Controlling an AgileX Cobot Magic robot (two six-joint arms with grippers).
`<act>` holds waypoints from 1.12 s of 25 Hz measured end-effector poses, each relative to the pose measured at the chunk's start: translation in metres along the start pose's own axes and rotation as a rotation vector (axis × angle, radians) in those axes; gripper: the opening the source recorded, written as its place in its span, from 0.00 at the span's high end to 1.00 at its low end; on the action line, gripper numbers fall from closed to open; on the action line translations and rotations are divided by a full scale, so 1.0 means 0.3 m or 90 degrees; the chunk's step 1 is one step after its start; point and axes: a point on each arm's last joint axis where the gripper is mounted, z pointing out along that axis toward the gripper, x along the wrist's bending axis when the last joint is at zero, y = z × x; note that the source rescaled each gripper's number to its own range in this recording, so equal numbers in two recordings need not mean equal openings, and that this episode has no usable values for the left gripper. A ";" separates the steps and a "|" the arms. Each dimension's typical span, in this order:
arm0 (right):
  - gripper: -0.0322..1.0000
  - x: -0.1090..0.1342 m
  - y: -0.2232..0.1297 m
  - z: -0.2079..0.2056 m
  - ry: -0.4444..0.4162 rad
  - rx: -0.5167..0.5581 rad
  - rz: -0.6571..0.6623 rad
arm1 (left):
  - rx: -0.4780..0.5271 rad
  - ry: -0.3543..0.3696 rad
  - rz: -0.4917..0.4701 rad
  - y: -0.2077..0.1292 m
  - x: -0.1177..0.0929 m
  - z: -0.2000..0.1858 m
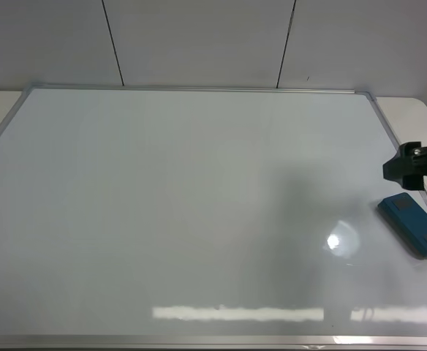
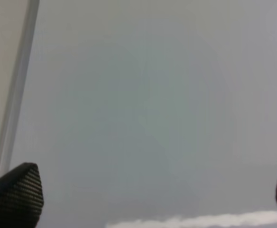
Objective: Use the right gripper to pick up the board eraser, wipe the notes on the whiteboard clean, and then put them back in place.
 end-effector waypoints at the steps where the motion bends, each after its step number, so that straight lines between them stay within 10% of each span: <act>1: 0.00 -0.001 0.001 -0.043 0.000 -0.034 0.002 | 0.000 0.000 0.000 0.000 0.000 0.000; 12: 0.00 -0.011 -0.139 -0.405 -0.011 -0.293 0.026 | 0.000 0.000 0.000 0.000 0.000 0.000; 28: 0.00 -0.018 -0.249 -0.548 -0.013 -0.210 0.063 | 0.000 0.000 0.000 0.000 0.000 0.000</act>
